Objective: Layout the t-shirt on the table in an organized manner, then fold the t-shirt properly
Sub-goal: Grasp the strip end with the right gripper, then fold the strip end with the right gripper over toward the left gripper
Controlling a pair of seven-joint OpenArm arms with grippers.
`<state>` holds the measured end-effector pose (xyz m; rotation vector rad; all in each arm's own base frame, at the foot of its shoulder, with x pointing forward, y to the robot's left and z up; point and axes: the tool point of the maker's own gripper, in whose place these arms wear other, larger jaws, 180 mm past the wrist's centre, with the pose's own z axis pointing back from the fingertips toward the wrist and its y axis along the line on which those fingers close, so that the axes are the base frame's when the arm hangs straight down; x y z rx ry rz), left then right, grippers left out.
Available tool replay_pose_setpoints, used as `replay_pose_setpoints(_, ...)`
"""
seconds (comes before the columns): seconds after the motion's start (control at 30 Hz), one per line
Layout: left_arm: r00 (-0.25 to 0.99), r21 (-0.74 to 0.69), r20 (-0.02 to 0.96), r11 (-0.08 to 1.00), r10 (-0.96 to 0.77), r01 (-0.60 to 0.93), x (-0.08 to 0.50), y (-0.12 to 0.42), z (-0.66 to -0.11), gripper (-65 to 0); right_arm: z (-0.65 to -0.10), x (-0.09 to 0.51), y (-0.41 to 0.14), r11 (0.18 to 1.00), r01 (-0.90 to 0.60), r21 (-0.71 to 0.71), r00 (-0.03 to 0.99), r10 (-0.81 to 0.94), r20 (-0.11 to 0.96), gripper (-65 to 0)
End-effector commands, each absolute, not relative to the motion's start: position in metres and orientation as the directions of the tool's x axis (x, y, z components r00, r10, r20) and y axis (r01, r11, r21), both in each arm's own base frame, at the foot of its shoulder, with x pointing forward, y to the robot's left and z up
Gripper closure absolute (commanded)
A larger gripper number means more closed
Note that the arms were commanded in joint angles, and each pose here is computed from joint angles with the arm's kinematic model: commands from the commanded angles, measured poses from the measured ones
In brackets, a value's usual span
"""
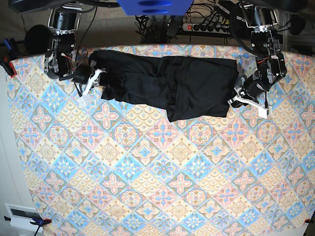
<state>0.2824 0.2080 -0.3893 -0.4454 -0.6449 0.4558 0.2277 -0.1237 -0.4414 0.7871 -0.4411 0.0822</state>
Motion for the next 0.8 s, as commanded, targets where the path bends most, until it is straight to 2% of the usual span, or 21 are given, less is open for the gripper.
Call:
replay_pose_setpoints(0.0, 0.688, -0.528, 0.501, 0.815, 0.525, -0.239, 0.291, 0.212, -0.377, -0.2, -0.449, 0.239, -0.149, 0.785, -0.207, 0.584, 0.912, -0.060, 0.405, 0.0)
replay_pose_setpoints(0.1, 0.687, -0.529, 0.502, 0.815, 0.525, -0.236, 0.291, 0.212, -0.376, -0.2, -0.438, 0.265, -0.163, 0.817, -0.240, 0.524, 0.892, -0.028, 0.452, 0.0)
replay_pose_setpoints(0.57, 0.689, -0.534, 0.499, 0.813, 0.526, -0.233, 0.292, 0.208, -0.376, -0.2, -0.415, 0.336, -0.218, 0.938, -0.307, 0.161, 0.837, 0.185, 0.515, 0.0)
replay_pose_setpoints(0.77, 0.691, -0.536, 0.497, 0.812, 0.525, -0.231, 0.292, 0.207, -0.377, -0.2, -0.414, 0.347, -0.222, 0.943, -0.298, 0.150, 0.832, 0.179, 0.525, 0.0)
